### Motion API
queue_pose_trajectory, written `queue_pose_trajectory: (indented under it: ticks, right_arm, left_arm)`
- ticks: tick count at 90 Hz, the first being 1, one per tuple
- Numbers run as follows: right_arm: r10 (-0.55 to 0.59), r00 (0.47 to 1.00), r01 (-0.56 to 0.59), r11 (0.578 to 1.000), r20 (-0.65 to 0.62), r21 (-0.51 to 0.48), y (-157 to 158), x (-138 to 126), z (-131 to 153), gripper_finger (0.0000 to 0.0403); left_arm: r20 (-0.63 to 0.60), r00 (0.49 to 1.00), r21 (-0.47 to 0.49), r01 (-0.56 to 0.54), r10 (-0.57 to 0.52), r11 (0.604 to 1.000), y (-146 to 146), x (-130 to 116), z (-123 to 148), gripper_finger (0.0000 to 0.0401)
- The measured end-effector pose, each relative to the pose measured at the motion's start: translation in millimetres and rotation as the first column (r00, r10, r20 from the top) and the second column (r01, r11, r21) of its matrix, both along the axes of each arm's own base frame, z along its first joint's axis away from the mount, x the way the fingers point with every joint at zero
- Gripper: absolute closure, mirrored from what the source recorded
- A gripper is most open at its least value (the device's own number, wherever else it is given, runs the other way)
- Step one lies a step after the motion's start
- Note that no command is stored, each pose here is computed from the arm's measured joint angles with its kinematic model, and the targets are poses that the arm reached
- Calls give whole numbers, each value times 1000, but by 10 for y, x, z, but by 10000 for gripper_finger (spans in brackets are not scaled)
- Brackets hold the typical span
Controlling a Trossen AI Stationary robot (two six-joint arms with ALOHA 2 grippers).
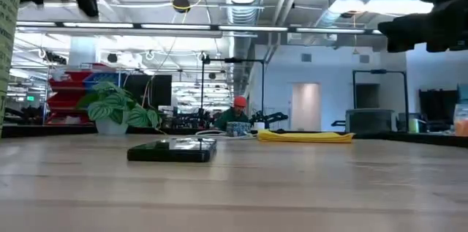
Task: Apply microfiber cloth
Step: Move the cleaning bottles to the middle left of the table
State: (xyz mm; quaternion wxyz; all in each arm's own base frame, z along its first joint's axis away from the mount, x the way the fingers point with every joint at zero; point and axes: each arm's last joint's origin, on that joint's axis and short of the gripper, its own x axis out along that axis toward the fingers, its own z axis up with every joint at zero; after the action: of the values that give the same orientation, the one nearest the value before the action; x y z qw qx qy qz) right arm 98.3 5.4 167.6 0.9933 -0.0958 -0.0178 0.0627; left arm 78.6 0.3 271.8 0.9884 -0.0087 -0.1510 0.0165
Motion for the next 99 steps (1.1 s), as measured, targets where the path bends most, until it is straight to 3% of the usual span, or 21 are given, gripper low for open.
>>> queue_pose_trajectory:
  ticks: [8, 17, 35, 49, 57, 64, 68, 74, 87, 99]
  right_arm:
    - [0, 1000, 0, 1000, 0, 0, 0, 0, 0, 275]
    - [0, 1000, 0, 1000, 0, 0, 0, 0, 1, 275]
    - [0, 1000, 0, 1000, 0, 0, 0, 0, 1, 275]
    - [0, 1000, 0, 1000, 0, 0, 0, 0, 0, 275]
    - [0, 1000, 0, 1000, 0, 0, 0, 0, 0, 275]
    - [0, 1000, 0, 1000, 0, 0, 0, 0, 0, 275]
    - [0, 1000, 0, 1000, 0, 0, 0, 0, 1, 275]
    - [0, 1000, 0, 1000, 0, 0, 0, 0, 1, 275]
    - [0, 1000, 0, 1000, 0, 0, 0, 0, 1, 275]
    - [0, 1000, 0, 1000, 0, 0, 0, 0, 0, 275]
  left_arm:
    - [-38, 999, 41, 16, -14, 999, -49, 82, 354, 319]
    - [-204, 979, 94, 47, -27, 994, -153, 362, 667, 317]
    - [-587, 805, 109, 185, -87, 977, -562, 1034, 1162, 317]
    - [-721, 675, -10, 219, -159, 976, -915, 1323, 1648, 315]
    - [-771, 606, -149, 131, -198, 980, -1084, 1485, 1834, 301]
    - [-791, 554, -307, 4, -258, 952, -1228, 1589, 1931, 283]
    - [-795, 532, -393, -87, -291, 915, -1308, 1650, 1948, 272]
    - [-796, 503, -502, -239, -336, 831, -1426, 1740, 1922, 256]
    - [-759, 484, -649, -507, -436, 567, -1678, 1899, 1779, 238]
    - [-728, 493, -671, -656, -477, 345, -1886, 1950, 1639, 236]
